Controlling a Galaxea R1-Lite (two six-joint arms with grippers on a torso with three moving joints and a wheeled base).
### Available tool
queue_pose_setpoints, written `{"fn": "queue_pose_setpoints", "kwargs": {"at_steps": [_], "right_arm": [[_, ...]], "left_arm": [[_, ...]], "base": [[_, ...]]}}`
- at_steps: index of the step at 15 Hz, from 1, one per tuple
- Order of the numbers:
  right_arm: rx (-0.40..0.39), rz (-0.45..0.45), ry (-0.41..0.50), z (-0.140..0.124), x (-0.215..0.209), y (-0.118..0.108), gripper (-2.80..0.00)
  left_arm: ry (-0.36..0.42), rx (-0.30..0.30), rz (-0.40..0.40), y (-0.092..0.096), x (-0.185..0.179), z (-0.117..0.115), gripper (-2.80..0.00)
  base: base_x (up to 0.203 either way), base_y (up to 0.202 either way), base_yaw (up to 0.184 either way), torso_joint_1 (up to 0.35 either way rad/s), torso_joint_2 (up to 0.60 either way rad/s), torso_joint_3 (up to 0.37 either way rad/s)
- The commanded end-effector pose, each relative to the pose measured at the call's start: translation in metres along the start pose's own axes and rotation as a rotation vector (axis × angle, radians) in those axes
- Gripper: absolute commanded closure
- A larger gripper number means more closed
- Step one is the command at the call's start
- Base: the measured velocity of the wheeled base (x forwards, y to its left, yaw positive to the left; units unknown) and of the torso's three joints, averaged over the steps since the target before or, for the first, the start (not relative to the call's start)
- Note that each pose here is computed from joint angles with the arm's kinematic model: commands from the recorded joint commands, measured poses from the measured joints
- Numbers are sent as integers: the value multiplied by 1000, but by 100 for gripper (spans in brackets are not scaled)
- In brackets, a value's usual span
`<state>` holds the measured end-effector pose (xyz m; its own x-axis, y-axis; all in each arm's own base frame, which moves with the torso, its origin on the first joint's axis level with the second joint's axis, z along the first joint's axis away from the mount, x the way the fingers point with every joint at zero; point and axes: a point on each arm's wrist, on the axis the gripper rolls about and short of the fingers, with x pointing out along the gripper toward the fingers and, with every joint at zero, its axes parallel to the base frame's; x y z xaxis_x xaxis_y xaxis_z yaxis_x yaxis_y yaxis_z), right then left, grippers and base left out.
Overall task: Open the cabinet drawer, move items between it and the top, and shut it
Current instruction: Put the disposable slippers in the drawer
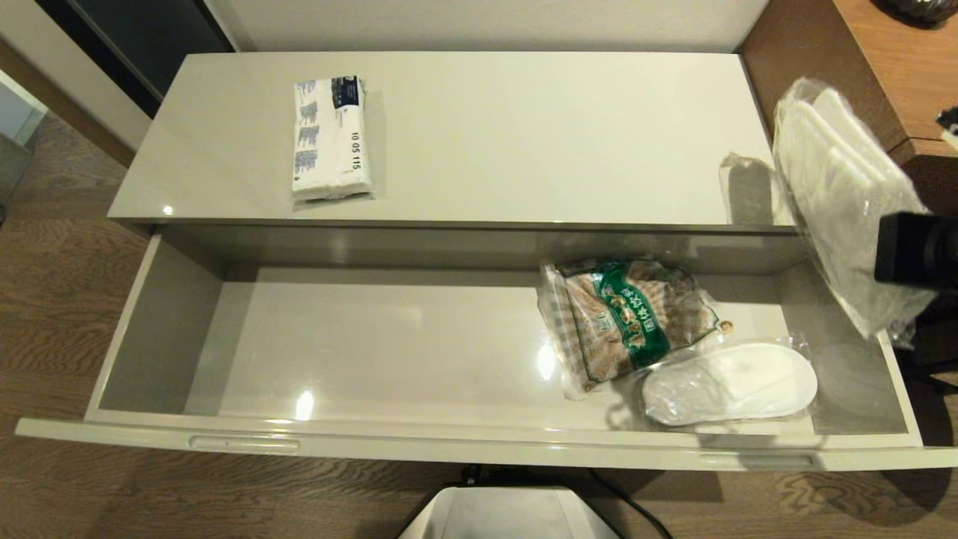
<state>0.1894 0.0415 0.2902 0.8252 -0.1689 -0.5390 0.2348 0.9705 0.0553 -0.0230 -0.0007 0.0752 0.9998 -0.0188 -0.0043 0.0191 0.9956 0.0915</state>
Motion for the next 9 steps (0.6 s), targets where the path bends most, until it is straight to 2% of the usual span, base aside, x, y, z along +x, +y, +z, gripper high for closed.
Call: {"fn": "queue_pose_setpoints", "kwargs": {"at_steps": [1, 3, 4, 6, 7, 9], "right_arm": [[58, 12, 114, -48, -7, -18, 0], [29, 27, 217, -84, -5, -28, 0], [-20, 42, 242, -96, -6, -32, 0], [-134, 83, 203, -96, -7, -32, 0], [-215, 99, 175, -94, -6, -31, 0], [-461, 127, 131, -88, 1, -26, 0]], "left_arm": [[2, 0, 0, 0, 0, 0, 0], [2, 2, 0, 0, 0, 0, 0], [2, 2, 0, 0, 0, 0, 0], [2, 0, 0, 0, 0, 0, 0], [2, 0, 0, 0, 0, 0, 0], [2, 0, 0, 0, 0, 0, 0]], "base": [[0, 0, 0, 0, 0, 0], [0, 0, 0, 0, 0, 0], [0, 0, 0, 0, 0, 0], [0, 0, 0, 0, 0, 0], [0, 0, 0, 0, 0, 0], [0, 0, 0, 0, 0, 0]]}}
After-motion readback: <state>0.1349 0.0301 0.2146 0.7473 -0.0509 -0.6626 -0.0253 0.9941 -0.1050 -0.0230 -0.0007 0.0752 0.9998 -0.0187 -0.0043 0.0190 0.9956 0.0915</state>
